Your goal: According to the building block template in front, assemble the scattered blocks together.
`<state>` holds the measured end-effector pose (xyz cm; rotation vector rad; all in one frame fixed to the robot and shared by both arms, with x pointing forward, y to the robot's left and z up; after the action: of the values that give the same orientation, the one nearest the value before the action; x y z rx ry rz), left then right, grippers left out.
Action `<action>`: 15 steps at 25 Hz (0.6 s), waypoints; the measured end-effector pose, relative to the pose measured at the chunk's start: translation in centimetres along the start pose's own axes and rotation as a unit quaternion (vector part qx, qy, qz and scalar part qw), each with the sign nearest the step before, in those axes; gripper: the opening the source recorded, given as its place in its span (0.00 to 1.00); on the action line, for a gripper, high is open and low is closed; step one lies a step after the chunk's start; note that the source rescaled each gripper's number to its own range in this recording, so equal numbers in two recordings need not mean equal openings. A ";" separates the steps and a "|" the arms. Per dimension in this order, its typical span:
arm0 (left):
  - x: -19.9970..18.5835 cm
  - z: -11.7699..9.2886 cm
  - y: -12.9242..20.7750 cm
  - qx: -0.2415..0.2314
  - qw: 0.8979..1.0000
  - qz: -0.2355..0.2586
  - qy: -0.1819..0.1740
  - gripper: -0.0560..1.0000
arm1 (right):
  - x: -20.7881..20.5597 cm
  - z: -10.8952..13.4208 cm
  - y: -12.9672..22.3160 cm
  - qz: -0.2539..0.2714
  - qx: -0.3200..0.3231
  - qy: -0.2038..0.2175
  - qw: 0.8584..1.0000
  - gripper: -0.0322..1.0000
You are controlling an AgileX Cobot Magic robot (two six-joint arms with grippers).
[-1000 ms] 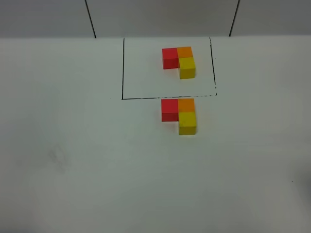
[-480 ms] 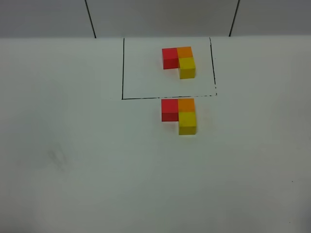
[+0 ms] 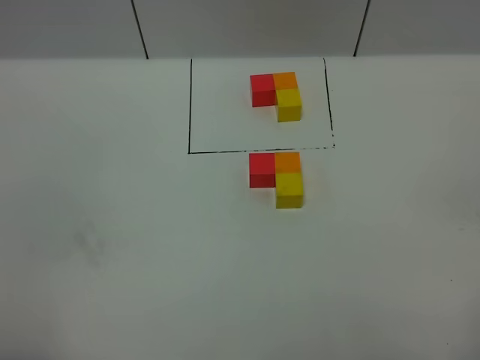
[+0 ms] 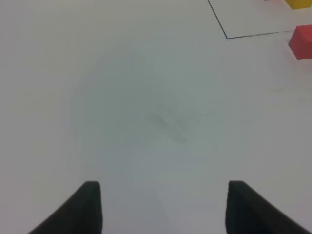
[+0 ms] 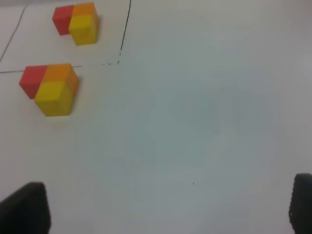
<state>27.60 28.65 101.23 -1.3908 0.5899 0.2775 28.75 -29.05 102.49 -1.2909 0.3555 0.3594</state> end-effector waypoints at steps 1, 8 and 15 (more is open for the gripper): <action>0.0 0.0 0.0 0.000 1.000 0.000 0.000 0.27 | 0.0 0.0 0.0 -0.001 0.000 0.000 1.000 1.00; 0.0 0.0 0.0 0.000 1.000 0.000 0.000 0.27 | 0.0 0.0 0.0 -0.001 -0.002 0.000 1.000 1.00; 0.0 0.0 0.0 0.000 1.000 0.000 0.000 0.27 | 0.0 0.0 0.0 -0.001 -0.002 0.000 1.000 0.99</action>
<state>27.60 28.65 101.23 -1.3908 0.5899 0.2775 28.75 -29.05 102.51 -1.2952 0.3536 0.3593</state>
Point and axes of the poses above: a point on each arm's last joint axis where the gripper is mounted, x pointing out along that axis toward the gripper, z along the wrist's bending axis when the last joint is at zero, y = z × x, the point moved 6 cm from there along x, pointing out along that axis toward the gripper, and after that the axes turned 7 degrees about x, right-handed, at the moved point
